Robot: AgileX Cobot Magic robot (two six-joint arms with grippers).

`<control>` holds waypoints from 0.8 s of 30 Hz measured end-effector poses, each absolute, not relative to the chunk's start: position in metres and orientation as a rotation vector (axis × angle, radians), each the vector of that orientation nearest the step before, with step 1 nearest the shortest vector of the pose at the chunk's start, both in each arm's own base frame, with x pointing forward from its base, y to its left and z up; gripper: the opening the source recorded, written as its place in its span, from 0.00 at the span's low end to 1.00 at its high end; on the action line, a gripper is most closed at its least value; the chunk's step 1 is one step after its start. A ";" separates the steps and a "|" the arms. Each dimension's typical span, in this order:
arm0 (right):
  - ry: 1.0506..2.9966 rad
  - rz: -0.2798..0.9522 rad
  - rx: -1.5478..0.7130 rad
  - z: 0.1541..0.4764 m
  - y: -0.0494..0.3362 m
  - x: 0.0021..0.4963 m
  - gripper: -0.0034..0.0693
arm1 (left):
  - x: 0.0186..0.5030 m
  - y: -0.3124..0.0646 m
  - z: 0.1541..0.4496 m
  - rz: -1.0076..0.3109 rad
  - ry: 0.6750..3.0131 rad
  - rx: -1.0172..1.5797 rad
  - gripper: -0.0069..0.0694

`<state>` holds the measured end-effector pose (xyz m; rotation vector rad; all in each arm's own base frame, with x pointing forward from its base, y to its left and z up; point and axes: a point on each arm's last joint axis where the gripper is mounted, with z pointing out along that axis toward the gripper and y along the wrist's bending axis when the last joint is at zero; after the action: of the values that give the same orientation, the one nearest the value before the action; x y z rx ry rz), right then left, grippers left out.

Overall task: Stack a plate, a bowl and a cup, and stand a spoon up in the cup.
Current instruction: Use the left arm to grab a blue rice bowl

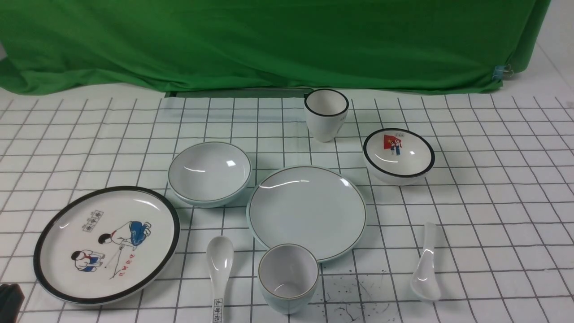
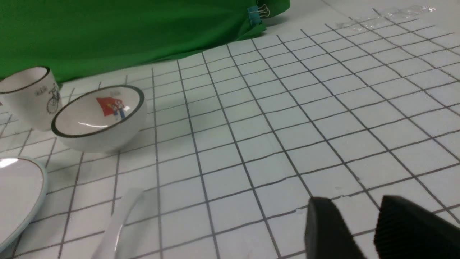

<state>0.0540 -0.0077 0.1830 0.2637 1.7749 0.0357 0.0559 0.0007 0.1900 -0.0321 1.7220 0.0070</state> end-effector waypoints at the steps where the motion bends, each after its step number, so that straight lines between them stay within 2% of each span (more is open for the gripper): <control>1: 1.775 0.036 0.264 0.183 -0.008 0.054 0.38 | 0.056 0.001 0.190 0.007 1.722 -0.032 0.05; 10: 1.767 0.084 0.316 0.183 -0.007 0.054 0.38 | 0.056 0.001 0.190 -0.018 1.720 -0.058 0.05; 11: 1.752 0.175 0.406 0.183 -0.006 0.054 0.38 | 0.056 -0.001 0.191 -0.138 1.705 -0.168 0.05; 12: 1.749 0.200 0.427 0.183 -0.006 0.054 0.38 | 0.056 -0.001 0.191 -0.161 1.699 -0.189 0.05; 13: 1.706 0.382 0.610 0.183 -0.004 0.054 0.38 | 0.056 -0.004 0.194 -0.412 1.640 -0.414 0.05; 14: 1.692 0.436 0.660 0.183 -0.003 0.054 0.38 | 0.057 -0.004 0.195 -0.441 1.628 -0.441 0.05; 15: 1.648 0.561 0.792 0.183 -0.002 0.055 0.38 | 0.057 -0.005 0.197 -0.624 1.566 -0.605 0.05; 16: 1.617 0.640 0.876 0.183 -0.001 0.055 0.38 | 0.057 -0.005 0.200 -0.734 1.510 -0.705 0.05; 20: 1.592 0.693 0.939 0.183 -0.001 0.055 0.38 | 0.057 -0.003 0.204 -0.815 1.422 -0.788 0.05; 24: 1.604 0.608 0.866 0.184 -0.003 0.055 0.38 | 0.057 0.001 0.210 -0.861 1.321 -0.846 0.05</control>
<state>0.0547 -0.0030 0.1841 0.8662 1.6040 0.6084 0.0567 0.0013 0.2096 -0.8461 1.3214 -0.8615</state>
